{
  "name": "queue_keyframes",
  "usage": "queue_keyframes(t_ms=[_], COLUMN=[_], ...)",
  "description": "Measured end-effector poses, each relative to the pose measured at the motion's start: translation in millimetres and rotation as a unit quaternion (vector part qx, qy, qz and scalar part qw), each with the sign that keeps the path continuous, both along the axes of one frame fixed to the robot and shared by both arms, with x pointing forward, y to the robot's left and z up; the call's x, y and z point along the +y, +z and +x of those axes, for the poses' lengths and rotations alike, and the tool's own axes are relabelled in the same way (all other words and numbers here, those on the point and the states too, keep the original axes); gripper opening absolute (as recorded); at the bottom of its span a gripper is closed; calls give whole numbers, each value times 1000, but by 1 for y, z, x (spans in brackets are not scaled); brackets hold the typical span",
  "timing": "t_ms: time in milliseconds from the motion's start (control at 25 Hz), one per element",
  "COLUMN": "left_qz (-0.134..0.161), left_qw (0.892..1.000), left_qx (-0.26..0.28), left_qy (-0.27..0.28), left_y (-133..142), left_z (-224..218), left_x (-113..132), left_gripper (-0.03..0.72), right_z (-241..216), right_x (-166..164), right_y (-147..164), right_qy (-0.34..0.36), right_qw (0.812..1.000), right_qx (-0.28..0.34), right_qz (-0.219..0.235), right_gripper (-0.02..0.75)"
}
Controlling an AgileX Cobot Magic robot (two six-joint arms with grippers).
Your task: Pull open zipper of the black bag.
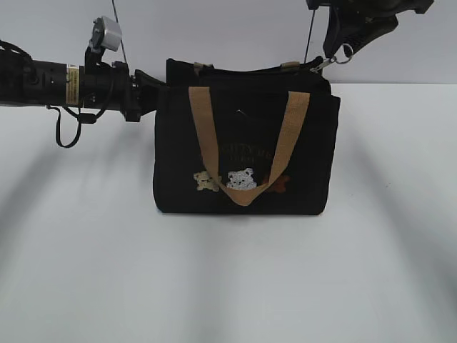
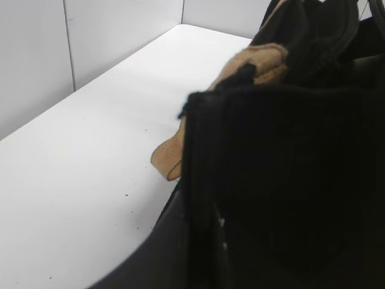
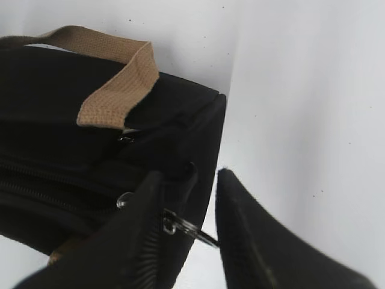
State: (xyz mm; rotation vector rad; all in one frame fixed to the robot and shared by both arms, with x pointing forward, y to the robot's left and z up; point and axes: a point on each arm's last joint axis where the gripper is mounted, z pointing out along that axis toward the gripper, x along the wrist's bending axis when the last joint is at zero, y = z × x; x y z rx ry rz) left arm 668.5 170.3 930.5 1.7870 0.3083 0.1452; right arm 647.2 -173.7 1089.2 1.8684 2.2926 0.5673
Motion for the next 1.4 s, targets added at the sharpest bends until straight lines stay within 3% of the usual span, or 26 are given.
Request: queue_keyframes(t_ms=[160,280,520,640,800,960,1040,1160,1280,1400], left_qz=[-1,-4,-19,-6,17,69,84,76,36,16], left_qw=[1000,1000,999,998,997,988,976,941,881,833], left_qx=[0,1,6,12,32,73,81,97,125,123], left_qy=[1,5,41,56,63,117,184,316,454,539], left_y=[0,1,3,11,33,53,65,81,91,94], left_z=[0,1,7,7,2,-1,3,13,21,26], left_x=[0,0,2,3,7,15,22,39,58,74], left_gripper=[38,87,375,440,454,455,456,470,480,484], right_z=[0,0,0,-2,-5,-9,-9,-12,-15,-18], right_x=[0,0,0,-1,-2,-3,-3,-4,-5,-6], right_y=[0,0,1,4,12,19,20,25,30,37], right_qy=[0,0,0,4,13,20,23,23,23,23], right_qw=[1000,1000,1000,1000,1000,999,999,999,999,999], right_qx=[0,0,-1,-5,-17,-26,-28,-33,-40,-48], right_qz=[0,0,-1,-2,-3,-4,-6,-5,-3,-1], right_gripper=[331,417,464,467,470,470,470,470,470,470])
